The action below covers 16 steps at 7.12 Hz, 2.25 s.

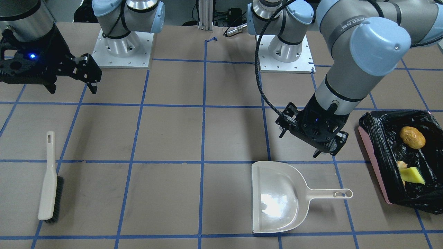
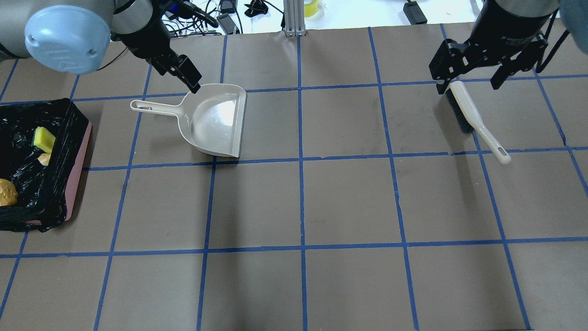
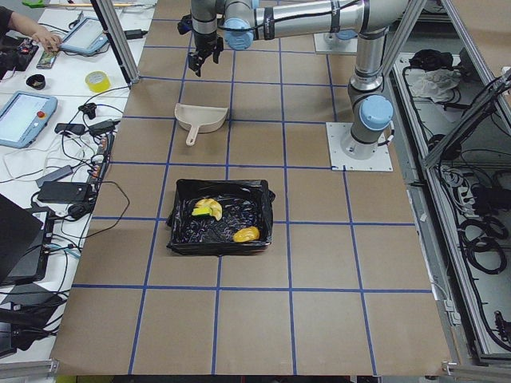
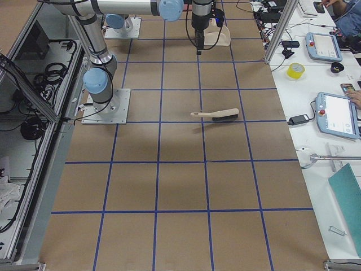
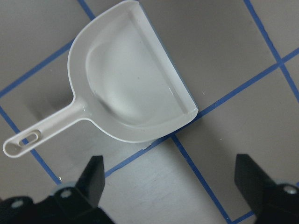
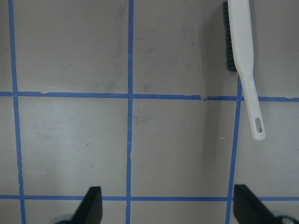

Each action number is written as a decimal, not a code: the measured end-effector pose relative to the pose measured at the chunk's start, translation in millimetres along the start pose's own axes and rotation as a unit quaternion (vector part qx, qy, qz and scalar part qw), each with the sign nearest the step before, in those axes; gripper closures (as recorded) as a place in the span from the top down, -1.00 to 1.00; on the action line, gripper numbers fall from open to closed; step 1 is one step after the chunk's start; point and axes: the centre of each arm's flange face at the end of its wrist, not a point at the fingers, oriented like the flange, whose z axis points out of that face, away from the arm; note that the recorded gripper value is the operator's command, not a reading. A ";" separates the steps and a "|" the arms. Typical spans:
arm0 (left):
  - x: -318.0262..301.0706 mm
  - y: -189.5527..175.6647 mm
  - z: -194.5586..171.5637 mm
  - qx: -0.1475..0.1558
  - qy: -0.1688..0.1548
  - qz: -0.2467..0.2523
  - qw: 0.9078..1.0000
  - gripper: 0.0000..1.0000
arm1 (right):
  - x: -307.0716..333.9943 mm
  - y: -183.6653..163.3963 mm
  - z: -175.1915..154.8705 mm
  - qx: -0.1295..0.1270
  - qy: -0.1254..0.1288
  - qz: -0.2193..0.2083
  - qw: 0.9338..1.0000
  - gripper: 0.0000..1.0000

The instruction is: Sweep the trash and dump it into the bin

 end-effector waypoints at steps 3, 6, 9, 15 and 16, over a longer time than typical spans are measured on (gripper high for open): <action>12.0 9.0 -3.4 -0.008 -0.010 -0.129 0.992 1.00 | 0.0 0.0 0.0 0.000 0.000 0.000 1.000 1.00; 16.9 12.6 -8.3 -0.011 -0.020 -0.199 0.980 1.00 | 0.0 -0.4 0.5 0.000 0.000 0.000 1.000 1.00; 23.0 22.6 -22.0 -0.017 -0.021 -0.241 0.970 1.00 | 0.7 0.6 -5.0 0.005 0.003 0.000 1.000 1.00; 41.3 56.6 -61.3 -0.023 -0.038 -0.247 0.968 1.00 | -22.8 -0.2 -1.0 0.007 -0.001 0.013 1.000 1.00; 42.7 58.6 -64.4 -0.020 -0.039 -0.247 0.968 1.00 | -23.6 0.2 -0.2 0.007 -0.004 0.011 1.000 1.00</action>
